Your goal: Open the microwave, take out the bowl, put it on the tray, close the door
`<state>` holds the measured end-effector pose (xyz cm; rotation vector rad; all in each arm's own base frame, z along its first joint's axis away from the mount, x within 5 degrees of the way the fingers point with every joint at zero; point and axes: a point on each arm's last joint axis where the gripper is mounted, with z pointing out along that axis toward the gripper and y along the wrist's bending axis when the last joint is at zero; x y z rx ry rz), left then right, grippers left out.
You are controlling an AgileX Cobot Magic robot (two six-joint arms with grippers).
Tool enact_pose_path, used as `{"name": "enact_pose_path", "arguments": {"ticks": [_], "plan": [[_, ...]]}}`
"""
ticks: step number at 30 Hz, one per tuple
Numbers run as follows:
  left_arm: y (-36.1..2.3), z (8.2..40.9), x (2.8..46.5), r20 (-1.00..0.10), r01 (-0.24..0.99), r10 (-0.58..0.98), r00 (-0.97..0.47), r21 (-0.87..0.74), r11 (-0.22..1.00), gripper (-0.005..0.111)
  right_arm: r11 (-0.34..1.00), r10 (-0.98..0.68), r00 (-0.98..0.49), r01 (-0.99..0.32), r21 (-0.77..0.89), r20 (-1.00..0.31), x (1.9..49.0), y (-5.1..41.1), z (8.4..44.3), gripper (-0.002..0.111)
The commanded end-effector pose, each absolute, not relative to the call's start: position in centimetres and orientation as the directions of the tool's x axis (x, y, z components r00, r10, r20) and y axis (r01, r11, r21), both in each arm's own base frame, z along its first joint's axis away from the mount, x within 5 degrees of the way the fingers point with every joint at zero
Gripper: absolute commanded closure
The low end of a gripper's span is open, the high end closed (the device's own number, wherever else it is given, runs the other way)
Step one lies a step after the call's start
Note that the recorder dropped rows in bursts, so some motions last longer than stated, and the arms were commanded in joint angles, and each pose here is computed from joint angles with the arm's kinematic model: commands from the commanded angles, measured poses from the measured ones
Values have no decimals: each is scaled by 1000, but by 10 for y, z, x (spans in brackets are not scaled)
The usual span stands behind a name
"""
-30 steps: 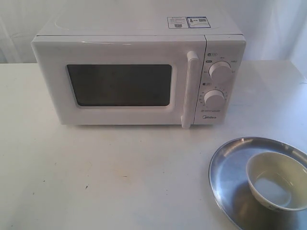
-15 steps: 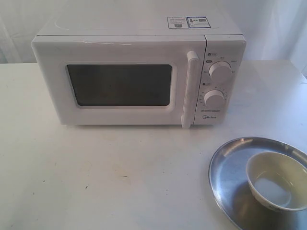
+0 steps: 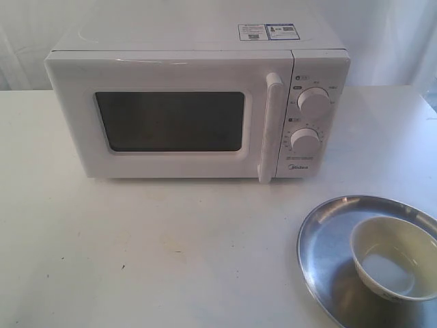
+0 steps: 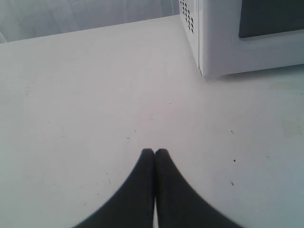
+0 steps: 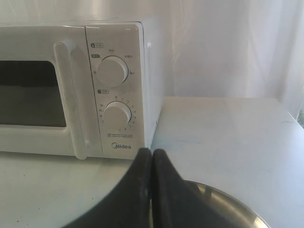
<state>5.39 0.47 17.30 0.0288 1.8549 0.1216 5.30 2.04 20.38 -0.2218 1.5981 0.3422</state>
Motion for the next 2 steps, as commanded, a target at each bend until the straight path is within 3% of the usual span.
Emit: {"name": "enact_pose_path", "arguments": {"ticks": [1, 2], "plan": [[5, 174, 54, -957, -44, 73, -279, 89, 995, 107, 936, 58, -52, -343, 73, -997, 53, 20, 203, 108], [5, 174, 54, -957, -44, 73, -279, 89, 995, 107, 936, 58, -52, -343, 73, -997, 53, 20, 203, 108]]}}
